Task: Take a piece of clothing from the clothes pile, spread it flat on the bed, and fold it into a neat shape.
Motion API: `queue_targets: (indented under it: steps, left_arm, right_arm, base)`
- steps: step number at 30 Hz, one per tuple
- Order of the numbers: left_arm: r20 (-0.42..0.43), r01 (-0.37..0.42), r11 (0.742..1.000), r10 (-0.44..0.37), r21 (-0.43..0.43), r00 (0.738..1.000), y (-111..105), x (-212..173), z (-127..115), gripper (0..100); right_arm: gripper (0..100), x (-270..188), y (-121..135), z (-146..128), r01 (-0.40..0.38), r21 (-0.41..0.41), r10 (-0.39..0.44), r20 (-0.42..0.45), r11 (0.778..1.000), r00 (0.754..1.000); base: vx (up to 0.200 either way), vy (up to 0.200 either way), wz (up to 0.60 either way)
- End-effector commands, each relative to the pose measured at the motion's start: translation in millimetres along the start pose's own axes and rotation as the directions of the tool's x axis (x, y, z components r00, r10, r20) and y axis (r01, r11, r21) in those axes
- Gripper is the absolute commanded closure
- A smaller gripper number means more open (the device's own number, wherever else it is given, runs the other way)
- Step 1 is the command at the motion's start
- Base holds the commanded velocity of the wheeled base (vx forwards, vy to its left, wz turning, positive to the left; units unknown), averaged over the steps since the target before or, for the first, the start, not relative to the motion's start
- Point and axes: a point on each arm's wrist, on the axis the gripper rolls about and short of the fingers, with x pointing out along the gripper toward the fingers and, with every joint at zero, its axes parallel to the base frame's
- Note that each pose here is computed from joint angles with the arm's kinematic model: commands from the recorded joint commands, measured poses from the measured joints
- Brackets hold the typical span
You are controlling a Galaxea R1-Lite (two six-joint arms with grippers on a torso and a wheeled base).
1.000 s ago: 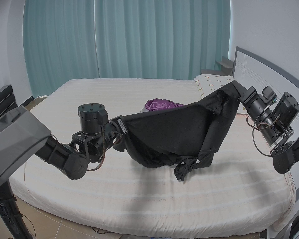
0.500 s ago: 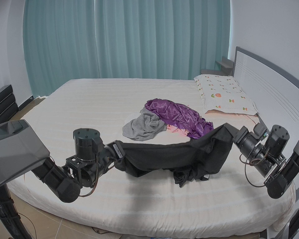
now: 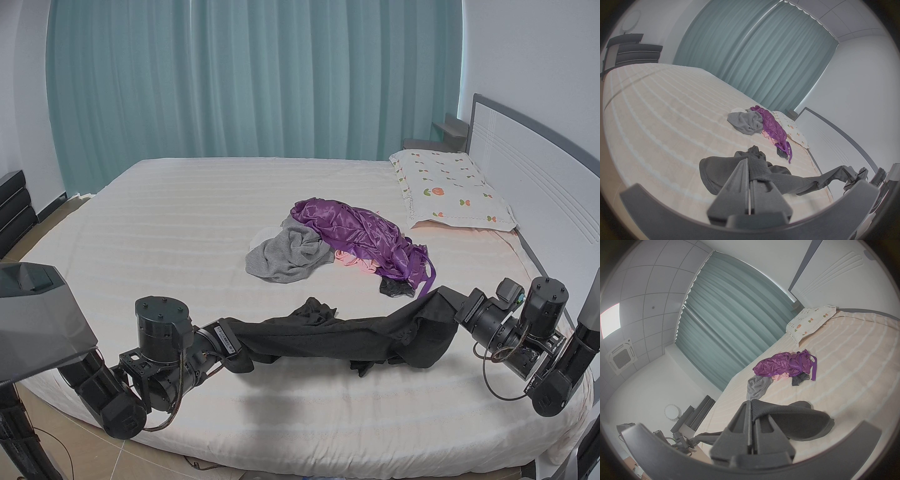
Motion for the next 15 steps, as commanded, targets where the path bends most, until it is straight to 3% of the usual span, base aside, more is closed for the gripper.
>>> queue_targets:
  steps: [1,6,12,15]
  left_arm:
    - [-0.039,-0.030,1.000,0.030,0.010,0.999,8.1,1.1,-10.8,100]
    - [-0.085,-0.064,0.997,0.067,0.035,0.994,17.0,8.3,-28.8,100]
    - [-0.067,-0.051,0.998,0.053,0.033,0.996,22.2,7.8,-35.1,100]
    - [-0.044,-0.037,0.999,0.038,0.029,0.998,21.7,5.8,-33.6,100]
  right_arm:
    - [100,0.7,-1.9,-3.8,0.004,-0.002,-0.004,-0.010,1.000,1.000]
    - [100,-1.1,1.6,-7.4,0.001,-0.004,-0.001,-0.017,1.000,1.000]
    - [100,-2.0,-0.5,-11.2,0.026,-0.005,-0.026,-0.021,1.000,0.999]
    - [100,-2.2,-0.1,-10.8,0.025,-0.005,-0.025,-0.018,1.000,1.000]
  base:
    - [0.000,0.000,0.00]
    - [0.000,0.000,0.00]
    - [-0.200,0.000,0.00]
    - [0.000,0.000,0.00]
